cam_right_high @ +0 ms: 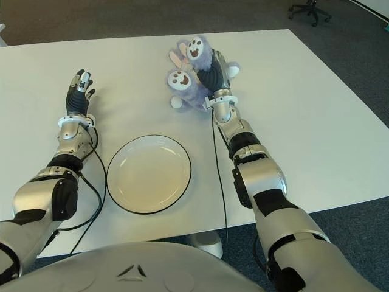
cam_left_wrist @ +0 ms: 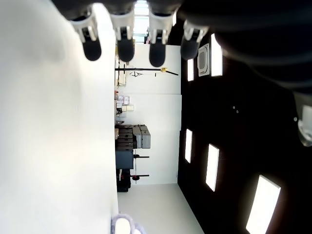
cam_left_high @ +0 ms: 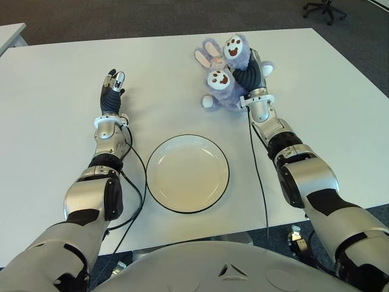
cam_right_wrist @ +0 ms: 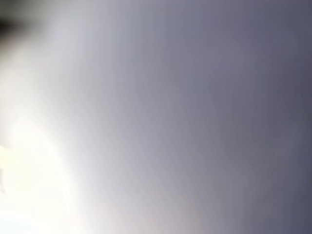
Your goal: Put the doll into the plate.
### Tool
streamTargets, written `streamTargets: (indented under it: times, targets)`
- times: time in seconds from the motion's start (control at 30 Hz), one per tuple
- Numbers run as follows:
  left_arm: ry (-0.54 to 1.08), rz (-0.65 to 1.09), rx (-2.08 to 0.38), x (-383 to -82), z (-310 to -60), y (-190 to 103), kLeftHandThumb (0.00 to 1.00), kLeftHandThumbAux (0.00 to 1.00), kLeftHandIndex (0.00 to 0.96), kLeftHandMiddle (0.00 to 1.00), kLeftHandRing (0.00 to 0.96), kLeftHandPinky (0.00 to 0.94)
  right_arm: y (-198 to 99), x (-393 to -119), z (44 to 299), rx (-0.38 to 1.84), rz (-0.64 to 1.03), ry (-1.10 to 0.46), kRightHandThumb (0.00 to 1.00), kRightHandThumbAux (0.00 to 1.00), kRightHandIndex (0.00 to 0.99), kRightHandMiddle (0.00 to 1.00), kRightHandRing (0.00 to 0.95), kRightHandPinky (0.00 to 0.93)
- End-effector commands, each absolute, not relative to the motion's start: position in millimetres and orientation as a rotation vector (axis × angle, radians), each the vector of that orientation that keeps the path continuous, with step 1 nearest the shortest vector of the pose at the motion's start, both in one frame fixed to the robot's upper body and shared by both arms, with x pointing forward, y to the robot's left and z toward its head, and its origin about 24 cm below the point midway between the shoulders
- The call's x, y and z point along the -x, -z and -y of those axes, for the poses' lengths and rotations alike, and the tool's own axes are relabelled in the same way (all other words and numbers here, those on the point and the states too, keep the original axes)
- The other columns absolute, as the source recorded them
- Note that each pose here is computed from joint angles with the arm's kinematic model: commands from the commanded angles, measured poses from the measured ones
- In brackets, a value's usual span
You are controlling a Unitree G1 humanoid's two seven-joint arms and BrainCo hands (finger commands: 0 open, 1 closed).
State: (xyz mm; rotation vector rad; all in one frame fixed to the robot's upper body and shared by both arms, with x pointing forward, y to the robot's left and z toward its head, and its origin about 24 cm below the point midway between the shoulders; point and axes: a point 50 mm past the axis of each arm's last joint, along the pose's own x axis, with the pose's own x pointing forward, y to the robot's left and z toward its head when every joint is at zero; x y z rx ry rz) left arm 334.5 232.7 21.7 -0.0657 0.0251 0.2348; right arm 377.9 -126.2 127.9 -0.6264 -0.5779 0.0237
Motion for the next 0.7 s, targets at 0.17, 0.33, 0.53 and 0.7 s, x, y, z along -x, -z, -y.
streamTargets:
  times: [0.17, 0.33, 0.53, 0.7]
  targets:
    - [-0.231, -0.282, 0.11, -297.5, -219.9, 38.4, 0.0, 0.369, 0.0, 0.095, 0.031, 0.0, -133.5, -374.5, 124.1, 0.576, 0.625, -0.052, 0.722, 0.7, 0.441, 0.794, 0.844, 0.85]
    - [-0.231, -0.282, 0.108, -297.5, -219.3, 38.5, 0.0, 0.37, 0.0, 0.095, 0.029, 0.0, -135.5, -373.0, 124.9, 0.566, 0.645, -0.053, 0.73, 0.703, 0.442, 0.823, 0.852, 0.876]
    - [-0.231, -0.282, 0.108, -297.7, -219.5, 38.3, 0.0, 0.37, 0.0, 0.094, 0.026, 0.0, -141.5, -370.1, 123.9, 0.551, 0.691, -0.062, 0.736, 0.707, 0.441, 0.855, 0.868, 0.873]
    - [-0.232, -0.283, 0.108, -297.7, -218.8, 38.5, 0.0, 0.366, 0.0, 0.094, 0.026, 0.0, -145.6, -367.1, 123.3, 0.537, 0.728, -0.066, 0.74, 0.707, 0.44, 0.862, 0.871, 0.871]
